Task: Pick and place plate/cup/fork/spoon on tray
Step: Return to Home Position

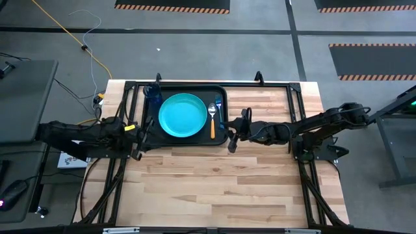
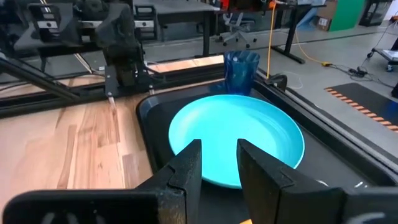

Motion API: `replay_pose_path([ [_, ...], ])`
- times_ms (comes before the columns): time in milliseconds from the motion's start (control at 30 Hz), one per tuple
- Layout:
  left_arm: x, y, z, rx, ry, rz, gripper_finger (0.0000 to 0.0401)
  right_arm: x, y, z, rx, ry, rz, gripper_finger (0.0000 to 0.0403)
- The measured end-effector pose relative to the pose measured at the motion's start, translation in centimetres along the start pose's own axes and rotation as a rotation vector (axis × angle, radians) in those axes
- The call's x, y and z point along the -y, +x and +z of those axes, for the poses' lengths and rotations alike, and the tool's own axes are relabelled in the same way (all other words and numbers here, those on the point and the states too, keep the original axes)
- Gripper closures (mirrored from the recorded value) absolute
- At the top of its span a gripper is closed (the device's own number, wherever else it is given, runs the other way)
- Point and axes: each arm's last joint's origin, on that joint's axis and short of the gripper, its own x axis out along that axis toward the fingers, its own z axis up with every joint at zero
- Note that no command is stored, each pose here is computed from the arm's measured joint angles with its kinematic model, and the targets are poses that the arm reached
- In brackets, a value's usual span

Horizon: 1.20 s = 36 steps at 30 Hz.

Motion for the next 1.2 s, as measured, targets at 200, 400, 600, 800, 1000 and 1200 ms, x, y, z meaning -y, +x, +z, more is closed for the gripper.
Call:
replay_pose_path([
  [200, -0.3, 0.0, -0.3, -0.029, 0.032, 0.09, 0.0329, 0.0, 0.0, -0.4, -0.041, -0.011, 0.0, 0.0311],
  [400, -0.4, -0.1, -0.7, -0.072, 0.074, 0.113, 0.039, -0.1, -0.4, -0.5, -0.064, -0.051, 0.01, 0.0319],
  [600, -0.6, -0.2, -0.9, -0.098, 0.072, 0.134, 0.0399, -0.3, -3.4, -0.3, -0.171, -0.109, 0.039, 0.0394],
  [800, -0.6, -0.3, -0.8, -0.084, 0.073, 0.137, 0.0401, 0.6, -6.8, -0.8, -0.257, -0.048, -0.048, 0.0399],
  [1000, -0.7, -0.4, -0.7, -0.079, 0.092, 0.17, 0.0401, 3.0, -9.0, -4.6, -0.092, 0.1, 0.071, 0.0402],
  [1200, -0.7, -0.4, -0.7, -0.08, 0.104, 0.169, 0.0401, 7.4, -10.0, -6.8, 0.046, 0.265, 0.145, 0.0402],
])
